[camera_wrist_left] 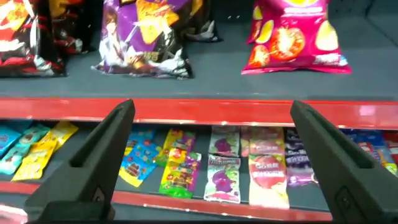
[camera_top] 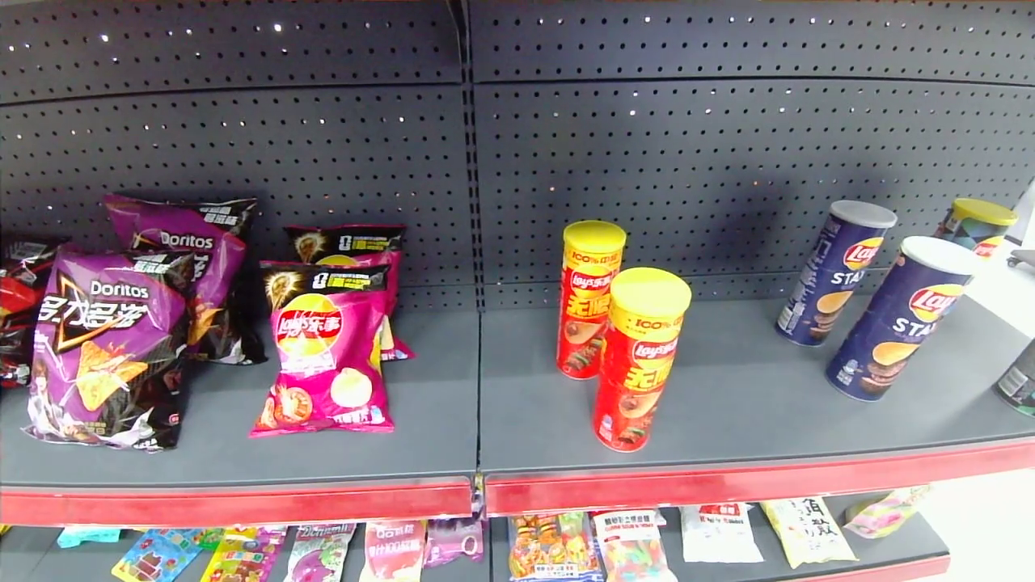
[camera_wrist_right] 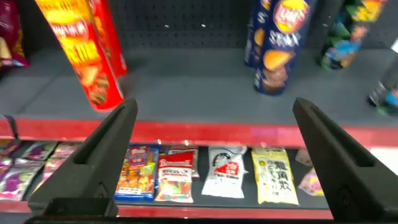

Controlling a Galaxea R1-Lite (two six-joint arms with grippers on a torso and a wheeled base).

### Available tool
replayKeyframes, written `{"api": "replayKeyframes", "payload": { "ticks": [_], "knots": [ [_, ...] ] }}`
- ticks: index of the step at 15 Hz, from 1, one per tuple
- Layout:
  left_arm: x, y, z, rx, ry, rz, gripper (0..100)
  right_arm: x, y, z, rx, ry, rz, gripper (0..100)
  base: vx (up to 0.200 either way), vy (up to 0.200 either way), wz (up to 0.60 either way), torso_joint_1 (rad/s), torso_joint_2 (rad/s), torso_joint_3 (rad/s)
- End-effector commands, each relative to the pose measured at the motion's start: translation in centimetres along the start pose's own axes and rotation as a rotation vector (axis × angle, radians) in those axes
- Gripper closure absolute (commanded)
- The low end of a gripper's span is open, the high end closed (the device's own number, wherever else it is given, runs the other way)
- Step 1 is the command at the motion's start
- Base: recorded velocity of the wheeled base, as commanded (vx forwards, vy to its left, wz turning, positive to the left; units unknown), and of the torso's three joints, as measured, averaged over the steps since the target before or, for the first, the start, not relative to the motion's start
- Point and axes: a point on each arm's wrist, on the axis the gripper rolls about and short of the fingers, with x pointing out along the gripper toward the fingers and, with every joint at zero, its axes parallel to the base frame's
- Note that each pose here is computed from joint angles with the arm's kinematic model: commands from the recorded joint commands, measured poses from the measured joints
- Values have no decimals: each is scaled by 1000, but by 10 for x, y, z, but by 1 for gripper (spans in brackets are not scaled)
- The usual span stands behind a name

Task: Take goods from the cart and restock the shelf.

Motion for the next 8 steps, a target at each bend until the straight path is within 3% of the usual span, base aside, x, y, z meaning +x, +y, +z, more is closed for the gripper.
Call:
{"api": "replayKeyframes", "payload": {
  "ticks": [1, 2, 4, 8],
  "knots": [
    [0, 1, 0, -25, 6, 45, 0, 56, 6, 10, -14, 165, 104, 0, 0, 0, 0, 0, 0, 0],
    [0, 1, 0, -52, 5, 44, 0, 65, 8, 12, -12, 175, 112, 0, 0, 0, 0, 0, 0, 0],
    [0, 1, -1, -76, 7, 28, 0, 83, 11, 18, -10, 199, 132, 0, 0, 0, 0, 0, 0, 0],
    [0, -1, -1, -61, 9, -36, 0, 104, 23, 16, -18, 285, 264, 0, 0, 0, 0, 0, 0, 0]
  ]
}}
